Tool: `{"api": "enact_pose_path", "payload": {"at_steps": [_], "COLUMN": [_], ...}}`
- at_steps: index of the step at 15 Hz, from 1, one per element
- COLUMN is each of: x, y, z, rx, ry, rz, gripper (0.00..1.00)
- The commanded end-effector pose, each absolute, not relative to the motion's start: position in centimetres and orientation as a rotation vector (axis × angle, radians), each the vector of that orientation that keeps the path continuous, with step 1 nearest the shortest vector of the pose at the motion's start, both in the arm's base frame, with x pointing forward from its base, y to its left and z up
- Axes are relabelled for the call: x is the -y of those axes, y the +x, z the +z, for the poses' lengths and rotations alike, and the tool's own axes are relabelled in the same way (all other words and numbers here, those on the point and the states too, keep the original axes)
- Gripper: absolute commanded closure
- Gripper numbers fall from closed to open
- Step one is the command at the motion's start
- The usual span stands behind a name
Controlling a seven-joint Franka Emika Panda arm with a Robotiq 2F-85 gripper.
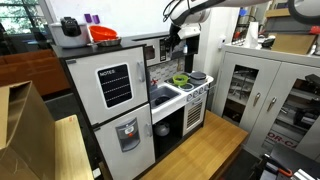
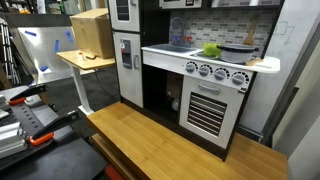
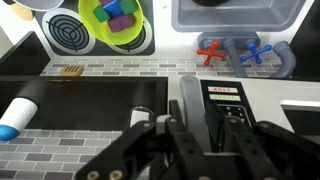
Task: Open the door of the cabinet above the sink
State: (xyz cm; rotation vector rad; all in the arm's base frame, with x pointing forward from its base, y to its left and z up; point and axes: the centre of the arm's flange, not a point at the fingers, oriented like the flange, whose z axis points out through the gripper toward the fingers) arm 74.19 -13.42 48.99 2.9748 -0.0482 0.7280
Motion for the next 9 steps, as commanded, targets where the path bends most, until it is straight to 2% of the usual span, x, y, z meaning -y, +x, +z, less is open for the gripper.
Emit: {"api": "enact_pose_path", "payload": {"at_steps": [1,4,9], "x": [13.4,13.2,12.6], "y": [75.1,74.6,73.8], "z": [49.5,49.6,49.1], "rx": [0.075,0.118,0.166], "ry": [2.986,2.977,2.967], "rz": [0.710,0.699,0.688], "gripper": [0.99,0.95,0.95]}}
